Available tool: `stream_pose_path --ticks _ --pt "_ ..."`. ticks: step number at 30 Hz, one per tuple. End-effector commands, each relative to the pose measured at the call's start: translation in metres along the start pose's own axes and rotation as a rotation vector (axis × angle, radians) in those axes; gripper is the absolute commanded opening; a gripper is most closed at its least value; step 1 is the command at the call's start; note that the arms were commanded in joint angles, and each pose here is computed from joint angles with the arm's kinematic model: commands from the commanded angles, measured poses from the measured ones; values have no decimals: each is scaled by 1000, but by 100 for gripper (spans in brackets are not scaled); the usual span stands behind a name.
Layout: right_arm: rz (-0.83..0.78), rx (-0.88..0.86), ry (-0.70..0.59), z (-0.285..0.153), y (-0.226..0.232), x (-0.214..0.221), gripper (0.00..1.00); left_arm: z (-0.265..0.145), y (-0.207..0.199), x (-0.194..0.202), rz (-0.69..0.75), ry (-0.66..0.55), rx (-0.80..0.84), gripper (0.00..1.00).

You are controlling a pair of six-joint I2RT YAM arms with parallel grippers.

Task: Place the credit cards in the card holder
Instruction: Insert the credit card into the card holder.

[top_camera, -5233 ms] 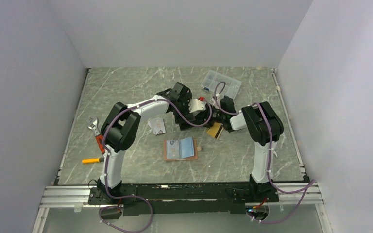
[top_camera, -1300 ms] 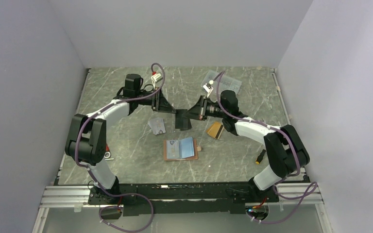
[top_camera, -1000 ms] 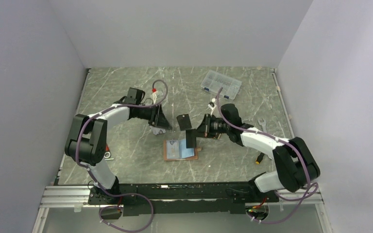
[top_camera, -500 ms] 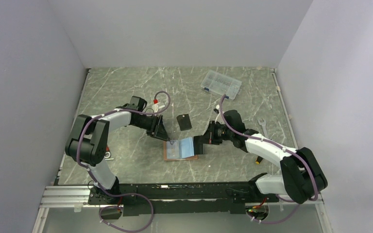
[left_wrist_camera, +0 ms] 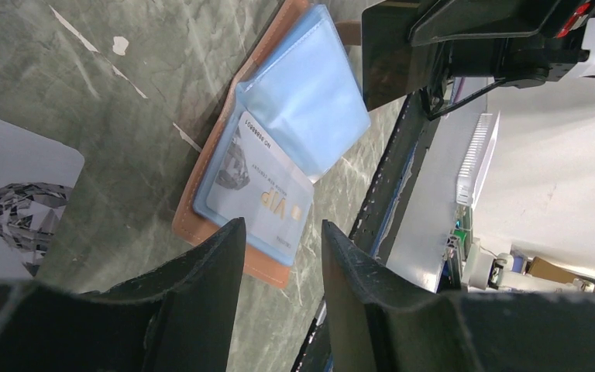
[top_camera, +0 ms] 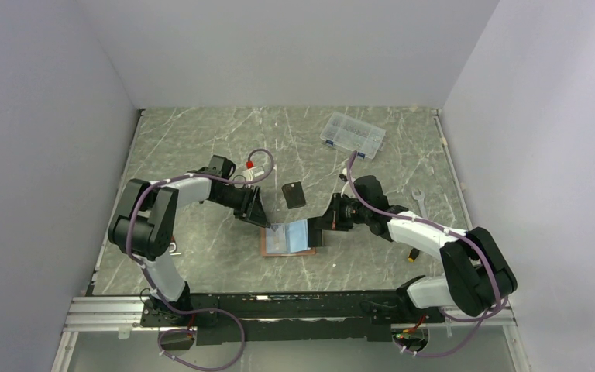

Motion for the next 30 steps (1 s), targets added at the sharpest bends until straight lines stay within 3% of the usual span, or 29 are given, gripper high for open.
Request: stream_pose_path --ticks 1,17,30 --pt "-33 -53 -46 -3 14 -12 0 1 1 -1 47 2 9 46" --pt "-8 -126 -30 9 24 -20 0 -1 -3 -5 69 -6 12 45" --pt "-111 -217 52 22 56 -14 0 -13 -1 -10 59 -24 22 45"
Point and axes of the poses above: each gripper's point midway between its finger pads, its own z axis out along the fingers, its own y axis along the line the jaws close on, x = y × z, the point moved 4 cm from there along -z, back along the fingers, and after that the axes turned 9 degrees about z, right-handed, at the moved point
